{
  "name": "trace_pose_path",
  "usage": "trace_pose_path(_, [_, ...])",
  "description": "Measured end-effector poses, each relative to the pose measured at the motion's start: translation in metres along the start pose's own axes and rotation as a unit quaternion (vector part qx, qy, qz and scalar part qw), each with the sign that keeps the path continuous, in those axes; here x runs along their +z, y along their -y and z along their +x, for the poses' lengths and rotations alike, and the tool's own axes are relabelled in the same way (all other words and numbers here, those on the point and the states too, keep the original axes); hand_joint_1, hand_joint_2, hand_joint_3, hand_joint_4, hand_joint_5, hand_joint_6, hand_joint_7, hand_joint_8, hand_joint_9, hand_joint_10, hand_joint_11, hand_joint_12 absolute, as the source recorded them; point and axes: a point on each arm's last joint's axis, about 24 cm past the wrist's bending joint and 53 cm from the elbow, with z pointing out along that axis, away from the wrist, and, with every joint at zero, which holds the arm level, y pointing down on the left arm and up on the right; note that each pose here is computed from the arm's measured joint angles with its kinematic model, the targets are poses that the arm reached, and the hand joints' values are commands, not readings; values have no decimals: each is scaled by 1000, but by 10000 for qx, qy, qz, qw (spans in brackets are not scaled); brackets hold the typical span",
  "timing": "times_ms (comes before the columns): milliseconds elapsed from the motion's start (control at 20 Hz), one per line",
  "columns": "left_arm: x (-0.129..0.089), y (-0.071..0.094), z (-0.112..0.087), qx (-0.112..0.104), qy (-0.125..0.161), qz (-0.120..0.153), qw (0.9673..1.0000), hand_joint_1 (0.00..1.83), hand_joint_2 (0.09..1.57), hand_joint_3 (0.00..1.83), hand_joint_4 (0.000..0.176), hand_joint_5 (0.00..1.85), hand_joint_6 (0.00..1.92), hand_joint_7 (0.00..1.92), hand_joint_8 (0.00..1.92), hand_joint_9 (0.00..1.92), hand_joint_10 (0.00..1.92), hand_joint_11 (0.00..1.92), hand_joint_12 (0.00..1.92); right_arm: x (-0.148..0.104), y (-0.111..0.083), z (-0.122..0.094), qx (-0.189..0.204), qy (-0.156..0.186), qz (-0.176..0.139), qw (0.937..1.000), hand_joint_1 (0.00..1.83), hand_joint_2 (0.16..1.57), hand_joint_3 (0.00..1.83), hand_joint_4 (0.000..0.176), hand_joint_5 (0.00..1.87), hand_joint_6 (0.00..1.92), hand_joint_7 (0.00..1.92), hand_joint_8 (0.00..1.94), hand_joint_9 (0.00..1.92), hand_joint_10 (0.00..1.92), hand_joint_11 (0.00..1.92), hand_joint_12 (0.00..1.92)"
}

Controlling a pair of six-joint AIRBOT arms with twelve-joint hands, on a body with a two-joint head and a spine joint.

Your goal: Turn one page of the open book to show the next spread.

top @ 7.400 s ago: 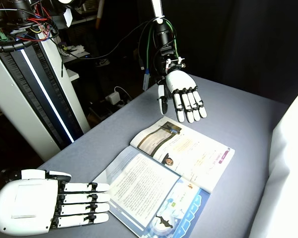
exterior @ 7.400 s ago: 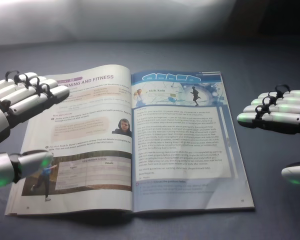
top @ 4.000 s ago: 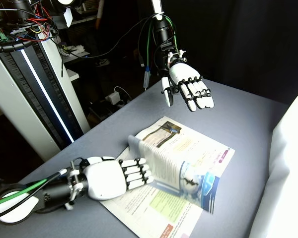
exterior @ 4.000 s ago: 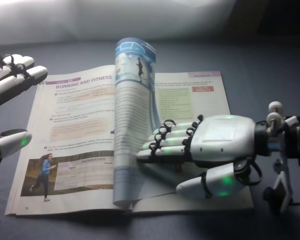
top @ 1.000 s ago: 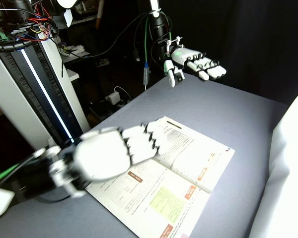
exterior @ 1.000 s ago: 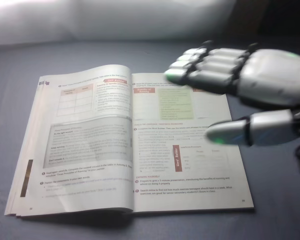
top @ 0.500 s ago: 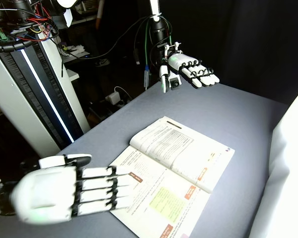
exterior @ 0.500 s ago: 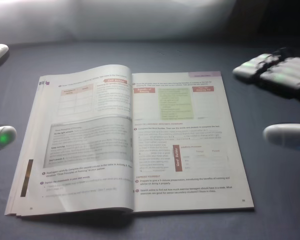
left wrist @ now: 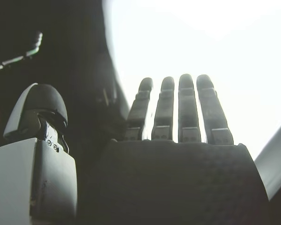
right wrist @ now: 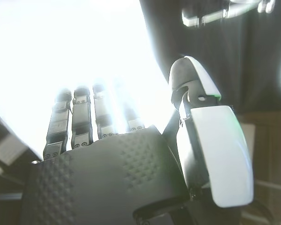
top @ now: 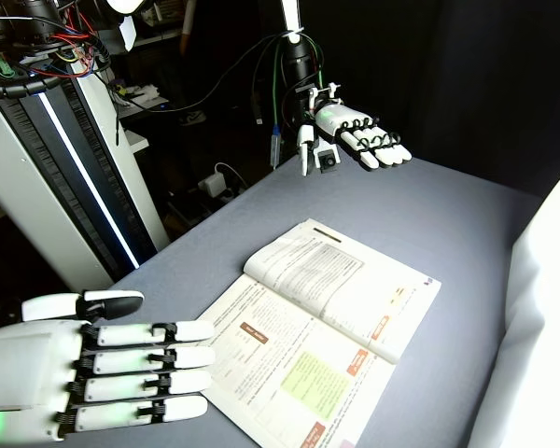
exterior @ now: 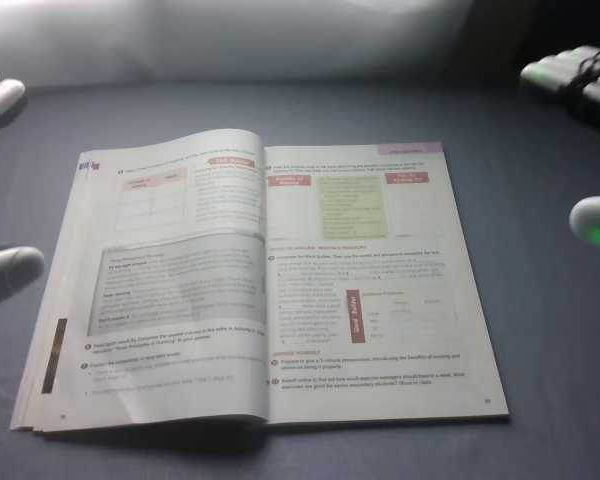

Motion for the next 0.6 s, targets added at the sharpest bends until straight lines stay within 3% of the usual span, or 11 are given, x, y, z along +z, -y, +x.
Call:
trace_pose_path(100, [3, 5, -2, -52, 99, 100, 9999, 95, 1206, 3, 62, 0, 0, 0, 0, 0, 0, 0, 0, -9, -4, -9, 27, 191, -65, 9998, 67, 1376, 25, 0, 0, 0, 0, 0, 0, 0, 0, 0])
trace_pose_path(150, [3, 6, -2, -52, 93, 131, 9999, 137, 1208, 3, 89, 0, 0, 0, 0, 0, 0, 0, 0, -12, -5, -13, 5, 253, -103, 9996, 97, 1378, 21, 0, 0, 0, 0, 0, 0, 0, 0, 0])
trace_pose_path(200, [3, 7, -2, -55, 95, 148, 9998, 150, 1225, 10, 104, 0, 0, 0, 0, 0, 0, 0, 0, -15, -7, -18, -12, 324, -124, 9994, 93, 1388, 21, 0, 0, 0, 0, 0, 0, 0, 0, 0])
trace_pose_path(300, [7, 9, -6, -43, 166, 217, 9996, 226, 1265, 18, 109, 0, 0, 0, 0, 0, 0, 0, 0, -17, -14, -32, -36, 563, -249, 9981, 100, 1363, 2, 9, 0, 0, 0, 0, 0, 0, 0, 0])
trace_pose_path(350, [11, 12, -10, -43, 251, 289, 9993, 272, 1279, 16, 95, 0, 0, 0, 0, 0, 0, 0, 0, -19, -20, -38, -52, 668, -360, 9971, 139, 1360, 0, 16, 0, 0, 0, 0, 0, 0, 0, 0])
trace_pose_path(400, [15, 14, -14, -61, 373, 373, 9986, 207, 1281, 13, 116, 0, 0, 0, 0, 0, 0, 0, 0, -20, -24, -42, -72, 739, -454, 9962, 90, 1371, 5, 0, 0, 0, 0, 0, 0, 0, 0, 0])
trace_pose_path(500, [21, 15, -10, -168, 428, 447, 9979, 147, 1286, 7, 169, 0, 0, 0, 0, 0, 0, 0, 0, -20, -28, -45, -98, 819, -566, 9950, 9, 1401, 17, 0, 0, 0, 0, 0, 0, 0, 0, 0])
trace_pose_path(550, [25, 17, -5, -265, 407, 521, 9975, 139, 1284, 6, 175, 0, 0, 0, 0, 0, 0, 0, 0, -21, -28, -49, -92, 912, -577, 9941, 1, 1392, 12, 0, 0, 0, 0, 0, 0, 0, 0, 0])
trace_pose_path(600, [27, 18, -4, -332, 428, 548, 9970, 146, 1245, 24, 176, 0, 0, 0, 0, 0, 0, 0, 255, -21, -28, -51, -94, 972, -584, 9935, 0, 1392, 11, 0, 0, 0, 0, 0, 0, 0, 0, 0])
